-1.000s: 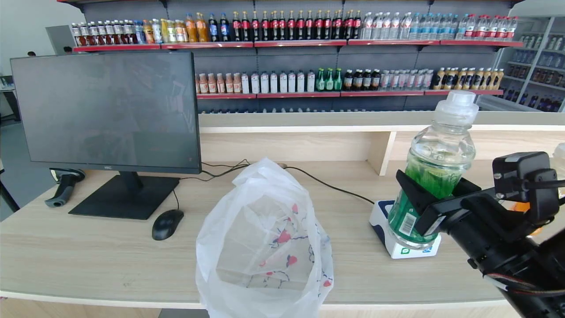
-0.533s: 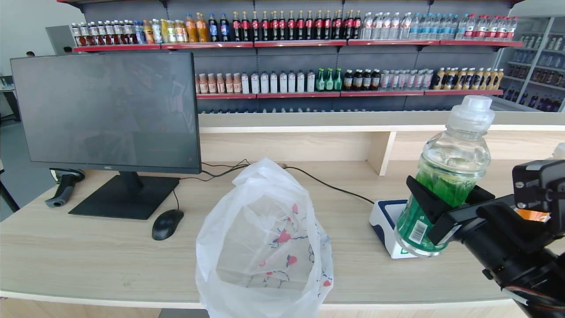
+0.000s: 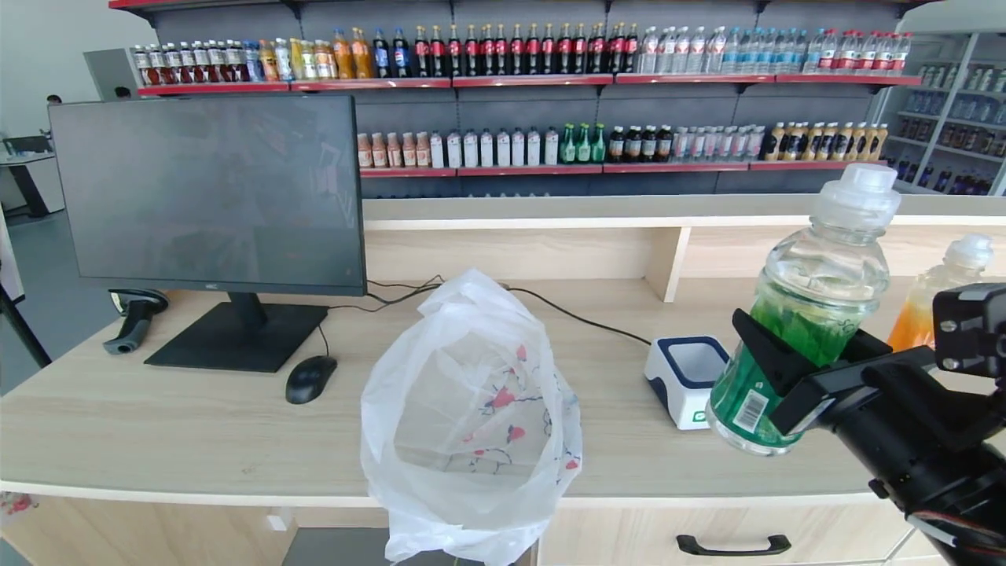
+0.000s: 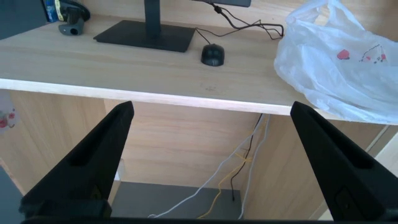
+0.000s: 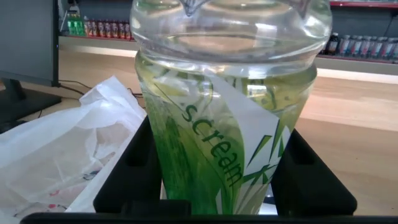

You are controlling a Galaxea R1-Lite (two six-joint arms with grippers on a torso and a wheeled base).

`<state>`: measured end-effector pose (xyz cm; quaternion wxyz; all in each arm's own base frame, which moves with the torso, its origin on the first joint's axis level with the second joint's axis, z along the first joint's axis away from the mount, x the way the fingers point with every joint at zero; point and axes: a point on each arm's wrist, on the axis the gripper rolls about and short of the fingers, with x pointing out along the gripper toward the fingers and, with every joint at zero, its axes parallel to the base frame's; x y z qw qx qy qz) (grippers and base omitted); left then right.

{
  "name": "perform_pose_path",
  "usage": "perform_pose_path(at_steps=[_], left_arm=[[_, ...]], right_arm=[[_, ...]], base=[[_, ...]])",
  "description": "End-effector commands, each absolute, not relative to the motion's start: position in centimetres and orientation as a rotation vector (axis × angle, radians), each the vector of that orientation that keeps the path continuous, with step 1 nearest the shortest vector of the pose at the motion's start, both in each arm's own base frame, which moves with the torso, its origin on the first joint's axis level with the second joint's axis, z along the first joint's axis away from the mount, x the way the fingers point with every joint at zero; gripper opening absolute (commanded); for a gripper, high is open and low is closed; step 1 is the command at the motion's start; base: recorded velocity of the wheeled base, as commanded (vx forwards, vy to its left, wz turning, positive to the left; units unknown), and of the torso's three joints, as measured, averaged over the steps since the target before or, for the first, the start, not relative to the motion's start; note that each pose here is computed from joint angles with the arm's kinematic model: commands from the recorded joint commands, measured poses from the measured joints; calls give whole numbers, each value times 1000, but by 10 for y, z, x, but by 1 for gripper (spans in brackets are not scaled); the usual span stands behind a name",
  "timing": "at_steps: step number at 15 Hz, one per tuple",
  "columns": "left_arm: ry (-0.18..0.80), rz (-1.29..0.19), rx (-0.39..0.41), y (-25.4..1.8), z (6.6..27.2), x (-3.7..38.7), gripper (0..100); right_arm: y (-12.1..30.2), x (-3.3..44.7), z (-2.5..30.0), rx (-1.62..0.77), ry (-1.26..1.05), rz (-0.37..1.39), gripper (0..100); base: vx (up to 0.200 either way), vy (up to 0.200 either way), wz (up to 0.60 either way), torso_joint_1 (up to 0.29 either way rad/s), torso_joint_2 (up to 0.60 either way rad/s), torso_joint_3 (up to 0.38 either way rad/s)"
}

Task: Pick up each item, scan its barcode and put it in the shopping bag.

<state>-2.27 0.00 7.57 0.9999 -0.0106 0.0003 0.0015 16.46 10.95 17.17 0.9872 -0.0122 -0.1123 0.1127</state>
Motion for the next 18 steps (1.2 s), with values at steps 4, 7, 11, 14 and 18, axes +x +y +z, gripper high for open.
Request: perform_pose_path(at_steps=[4, 7, 11, 14, 18], left_arm=[[0, 5, -21, 0, 76, -23, 100], [0, 6, -23, 0, 76, -23, 100], [0, 5, -25, 0, 76, -23, 100], [0, 6, -26, 0, 76, -23, 100], [0, 5, -21, 0, 76, -23, 100]], right_arm=[[110, 165, 171, -27, -222, 227, 0], [110, 165, 170, -28, -221, 228, 0], [111, 167, 169, -32, -213, 228, 0], [111, 167, 169, -31, -214, 228, 0], [111, 167, 169, -32, -213, 228, 0]], base=[[0, 100, 0, 0, 1, 4], [0, 200, 0, 2, 1, 2], [0, 200, 0, 0, 5, -1], [0, 200, 0, 6, 2, 2], [0, 50, 0, 1, -1, -1]])
